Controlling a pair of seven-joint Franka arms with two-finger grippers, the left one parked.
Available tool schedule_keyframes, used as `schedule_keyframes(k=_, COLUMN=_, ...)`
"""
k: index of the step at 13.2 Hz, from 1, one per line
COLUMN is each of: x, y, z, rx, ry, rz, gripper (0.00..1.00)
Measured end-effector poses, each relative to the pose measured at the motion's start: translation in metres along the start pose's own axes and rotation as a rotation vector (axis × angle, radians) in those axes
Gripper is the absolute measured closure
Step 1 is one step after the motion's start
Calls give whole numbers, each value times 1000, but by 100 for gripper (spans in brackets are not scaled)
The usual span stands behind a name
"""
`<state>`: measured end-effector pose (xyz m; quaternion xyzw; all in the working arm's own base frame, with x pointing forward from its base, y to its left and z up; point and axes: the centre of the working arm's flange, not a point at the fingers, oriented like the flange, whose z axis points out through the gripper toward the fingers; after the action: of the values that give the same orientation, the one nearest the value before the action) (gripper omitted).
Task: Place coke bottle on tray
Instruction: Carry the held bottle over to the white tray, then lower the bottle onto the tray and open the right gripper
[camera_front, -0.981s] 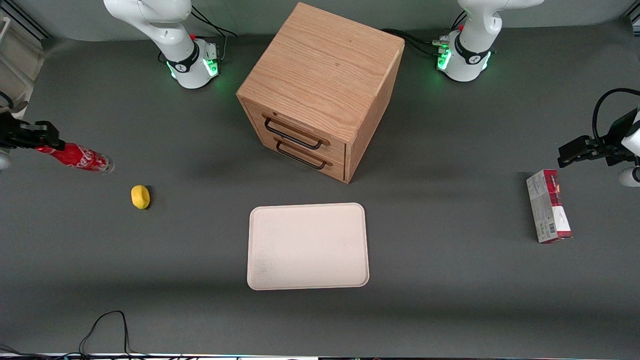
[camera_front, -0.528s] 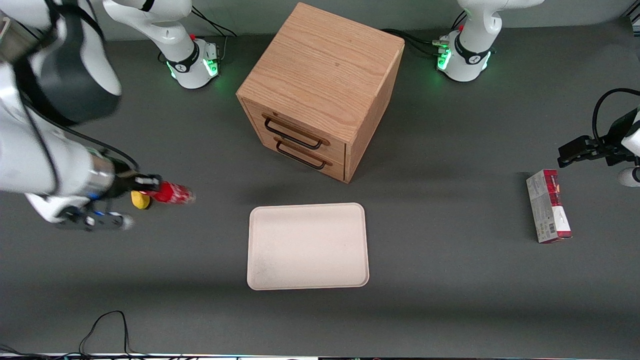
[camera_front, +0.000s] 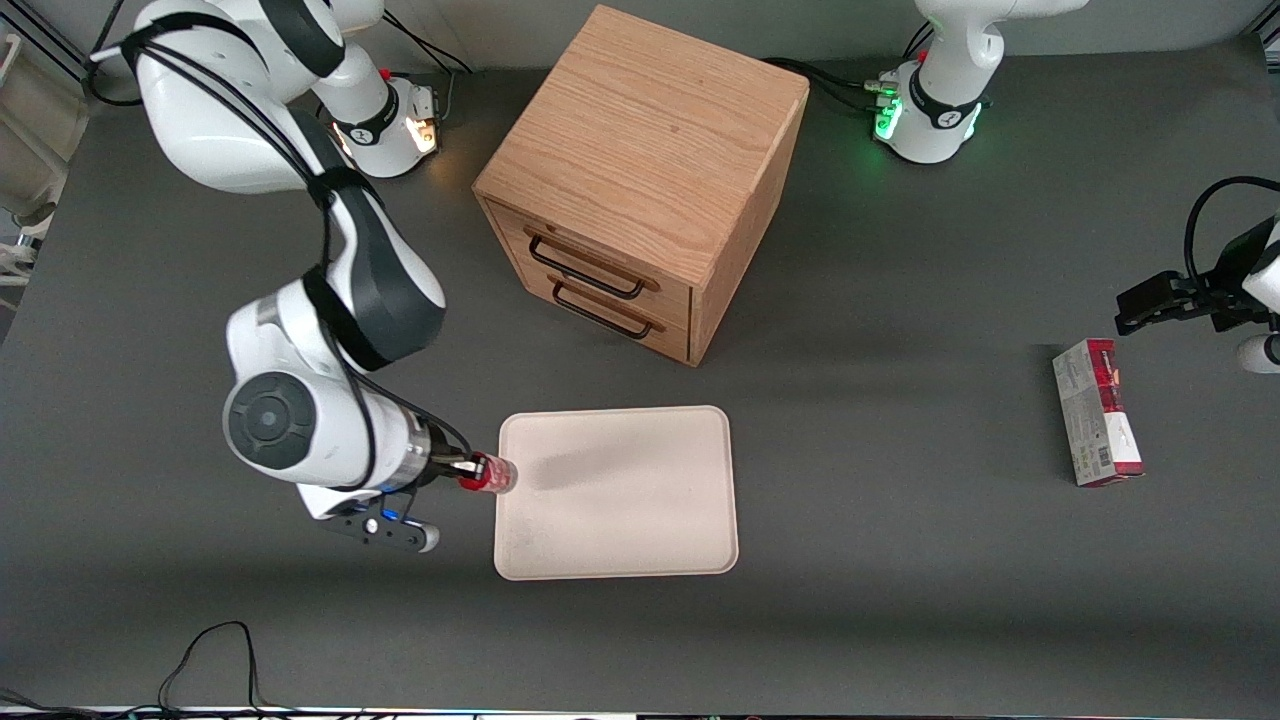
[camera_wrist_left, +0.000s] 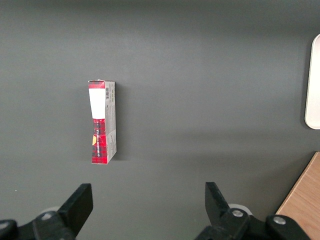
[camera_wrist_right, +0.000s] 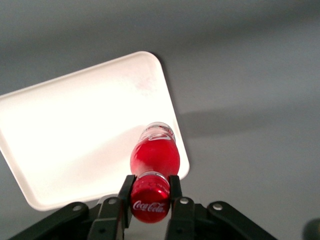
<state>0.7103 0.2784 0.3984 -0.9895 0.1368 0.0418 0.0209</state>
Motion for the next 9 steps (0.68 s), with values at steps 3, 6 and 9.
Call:
schedule_keyframes(k=3, x=-1, y=-25, z=37, rx=-23, ry=53, rz=-3, gripper=68)
schedule_keyframes(k=6, x=-2, y=-39, z=63, rx=-37, ry=83, rz=-25, gripper=68)
schedule_keyframes(k=9, x=0, y=-42, z=77, rx=-51, ry=100, rz=-36, gripper=68)
